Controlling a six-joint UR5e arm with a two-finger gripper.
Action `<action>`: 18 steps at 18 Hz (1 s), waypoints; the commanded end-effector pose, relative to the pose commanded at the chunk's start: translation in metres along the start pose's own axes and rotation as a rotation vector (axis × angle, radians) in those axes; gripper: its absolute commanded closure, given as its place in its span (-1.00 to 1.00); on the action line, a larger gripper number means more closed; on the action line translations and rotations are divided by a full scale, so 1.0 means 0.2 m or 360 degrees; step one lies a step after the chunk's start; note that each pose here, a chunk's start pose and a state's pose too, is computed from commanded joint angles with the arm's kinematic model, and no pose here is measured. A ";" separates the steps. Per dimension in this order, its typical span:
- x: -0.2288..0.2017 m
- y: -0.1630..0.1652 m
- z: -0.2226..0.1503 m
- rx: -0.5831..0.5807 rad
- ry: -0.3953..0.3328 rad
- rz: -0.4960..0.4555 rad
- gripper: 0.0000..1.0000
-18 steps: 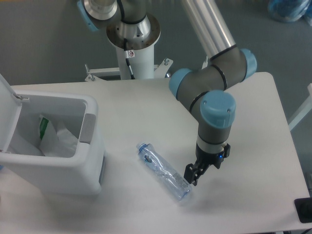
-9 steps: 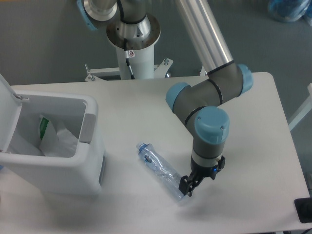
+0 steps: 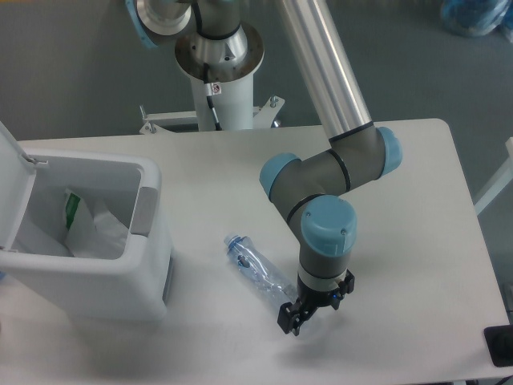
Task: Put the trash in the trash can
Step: 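Move the gripper over to the clear water bottle and lower, then close the gripper around the bottle's base end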
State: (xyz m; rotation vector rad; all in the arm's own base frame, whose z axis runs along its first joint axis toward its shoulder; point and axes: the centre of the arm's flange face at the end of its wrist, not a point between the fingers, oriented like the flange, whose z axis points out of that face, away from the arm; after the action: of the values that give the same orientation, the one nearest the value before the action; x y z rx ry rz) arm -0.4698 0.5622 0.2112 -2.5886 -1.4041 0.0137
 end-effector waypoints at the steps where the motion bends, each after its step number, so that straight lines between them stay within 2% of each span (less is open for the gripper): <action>1: 0.00 0.00 0.01 -0.0002 -0.0008 0.0000 -1.00; 15: 0.05 0.04 0.07 -0.0035 -0.0009 0.0024 -1.00; 18: 0.05 0.05 0.09 -0.0044 -0.0015 0.0026 -0.93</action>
State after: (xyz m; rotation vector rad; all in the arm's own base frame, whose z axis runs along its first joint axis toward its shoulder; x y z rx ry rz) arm -0.4576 0.5681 0.1932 -2.6259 -1.3960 0.0086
